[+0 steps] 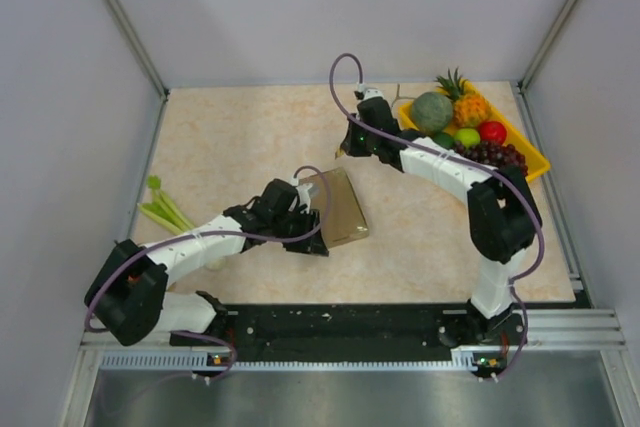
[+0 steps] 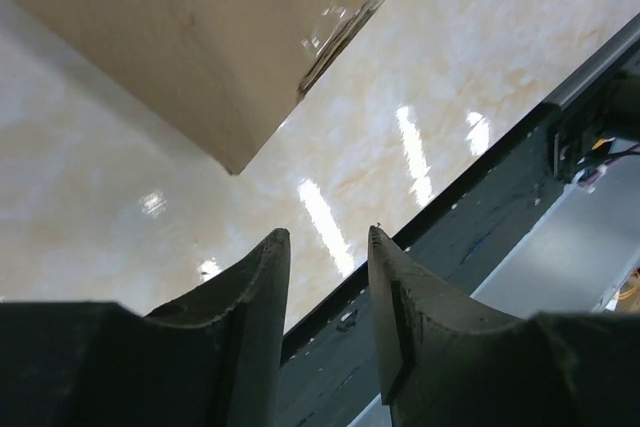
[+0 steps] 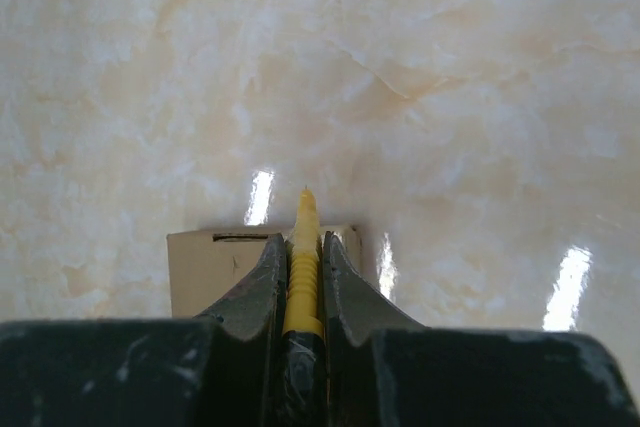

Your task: Unpack the express box

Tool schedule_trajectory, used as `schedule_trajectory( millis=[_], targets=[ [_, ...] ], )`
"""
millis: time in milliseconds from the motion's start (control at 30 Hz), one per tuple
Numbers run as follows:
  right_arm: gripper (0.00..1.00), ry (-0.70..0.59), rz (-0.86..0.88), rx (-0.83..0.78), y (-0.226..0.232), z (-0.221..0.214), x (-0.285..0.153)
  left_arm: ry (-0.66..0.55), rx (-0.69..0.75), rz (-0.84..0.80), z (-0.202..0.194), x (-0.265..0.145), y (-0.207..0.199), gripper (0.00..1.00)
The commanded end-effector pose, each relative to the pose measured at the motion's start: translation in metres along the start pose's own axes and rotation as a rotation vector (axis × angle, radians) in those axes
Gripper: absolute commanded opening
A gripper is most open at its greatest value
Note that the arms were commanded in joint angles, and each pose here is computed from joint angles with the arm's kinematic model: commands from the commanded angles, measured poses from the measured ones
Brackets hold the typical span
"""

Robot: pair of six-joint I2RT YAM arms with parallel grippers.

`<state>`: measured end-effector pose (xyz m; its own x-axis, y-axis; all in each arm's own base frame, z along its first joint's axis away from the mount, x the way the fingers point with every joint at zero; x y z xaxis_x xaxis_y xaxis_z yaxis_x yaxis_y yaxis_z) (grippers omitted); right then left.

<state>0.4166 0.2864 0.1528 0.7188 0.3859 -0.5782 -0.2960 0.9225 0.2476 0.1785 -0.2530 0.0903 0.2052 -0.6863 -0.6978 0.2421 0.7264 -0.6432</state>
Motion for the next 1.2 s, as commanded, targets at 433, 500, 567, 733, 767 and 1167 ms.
schedule_trajectory(
  millis=[433,500,567,733,767,1167],
  targets=[
    [0.0,0.124,0.048,-0.078,-0.006,-0.019,0.022,-0.002,-0.113,0.086,0.008,0.031,0.012,0.42],
    [0.0,0.118,0.039,-0.08,-0.007,-0.018,0.011,-0.027,-0.144,0.136,0.015,0.029,0.018,0.42],
    [0.0,0.125,0.026,-0.077,-0.012,-0.024,0.001,-0.09,-0.201,0.248,0.029,0.025,0.031,0.42],
    [0.0,0.151,-0.023,-0.056,-0.025,-0.041,-0.018,-0.146,-0.27,0.444,0.038,0.008,0.059,0.42],
    [0.0,0.153,-0.019,-0.049,-0.025,-0.043,-0.021,-0.178,-0.291,0.474,0.045,0.004,0.063,0.42],
    [0.0,0.179,-0.035,0.034,-0.033,-0.076,-0.08,-0.196,-0.4,0.425,0.089,0.007,0.08,0.41]
  ],
)
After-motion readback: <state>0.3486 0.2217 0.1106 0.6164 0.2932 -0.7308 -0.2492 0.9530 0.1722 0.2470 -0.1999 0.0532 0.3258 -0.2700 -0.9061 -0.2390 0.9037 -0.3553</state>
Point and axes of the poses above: each gripper's point midway between its finger pads, its own x axis out along the fingers, its own y axis along the line the jaws close on, z = x × y, the point moved 1 cm from there along -x, back along the fingers, and after that the axes turned 5 degrees about -x, right-handed, at the moved point
